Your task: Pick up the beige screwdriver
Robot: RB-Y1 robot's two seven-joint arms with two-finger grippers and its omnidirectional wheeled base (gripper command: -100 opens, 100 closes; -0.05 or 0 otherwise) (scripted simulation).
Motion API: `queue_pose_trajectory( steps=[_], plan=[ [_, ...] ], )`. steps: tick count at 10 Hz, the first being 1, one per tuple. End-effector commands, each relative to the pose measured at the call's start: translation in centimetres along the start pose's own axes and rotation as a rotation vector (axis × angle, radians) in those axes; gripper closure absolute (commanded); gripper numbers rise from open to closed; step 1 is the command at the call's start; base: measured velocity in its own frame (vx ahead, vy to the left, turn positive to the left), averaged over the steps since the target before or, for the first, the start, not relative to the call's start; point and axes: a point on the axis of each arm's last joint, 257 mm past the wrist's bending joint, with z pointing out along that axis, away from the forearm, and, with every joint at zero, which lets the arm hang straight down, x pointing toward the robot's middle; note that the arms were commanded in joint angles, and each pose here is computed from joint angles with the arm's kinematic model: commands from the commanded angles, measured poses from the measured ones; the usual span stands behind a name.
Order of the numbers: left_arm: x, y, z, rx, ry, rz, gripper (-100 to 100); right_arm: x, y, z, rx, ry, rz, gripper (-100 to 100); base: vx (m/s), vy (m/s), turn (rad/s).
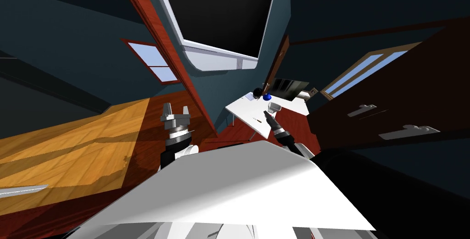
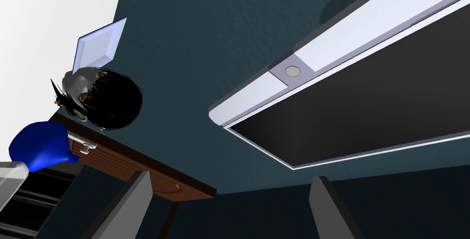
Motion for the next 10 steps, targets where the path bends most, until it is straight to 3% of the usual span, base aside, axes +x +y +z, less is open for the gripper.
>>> queue_pose_trajectory(
  steps=[1,2,3,5,6,8,9,10],
  plan=[
    [0.0,0.0,0.0,0.000,0.000,0.000,0,0.3,-2.7,-1.5,0.089,0.050,-0.031,-100,0.042,0.031,0.105],
    [0.0,0.0,0.0,0.000,0.000,0.000,0,0.5,-2.7,-1.4,0.083,0.075,-0.047,-100,0.039,0.030,0.042],
    [0.0,0.0,0.0,0.000,0.000,0.000,0,0.4,-4.7,-2.8,0.152,0.104,-0.067,-100,0.044,0.040,0.093],
    [0.0,0.0,0.0,0.000,0.000,0.000,0,0.7,-4.8,-3.0,0.152,0.143,-0.090,-100,0.020,0.018,0.019],
    [0.0,0.0,0.0,0.000,0.000,0.000,0,0.7,-7.0,-4.8,0.229,0.183,-0.113,-100,0.028,0.013,0.101],
    [0.0,0.0,0.0,0.000,0.000,0.000,0,0.8,-6.8,-4.6,0.221,0.208,-0.130,-100,0.020,0.015,0.024],
    [0.0,0.0,0.0,0.000,0.000,0.000,0,0.7,-8.9,-6.5,0.297,0.249,-0.154,-100,0.029,0.026,0.117],
    [0.0,0.0,0.0,0.000,0.000,0.000,0,0.8,-8.8,-6.4,0.289,0.273,-0.169,-100,0.035,0.019,0.055]
  ],
)
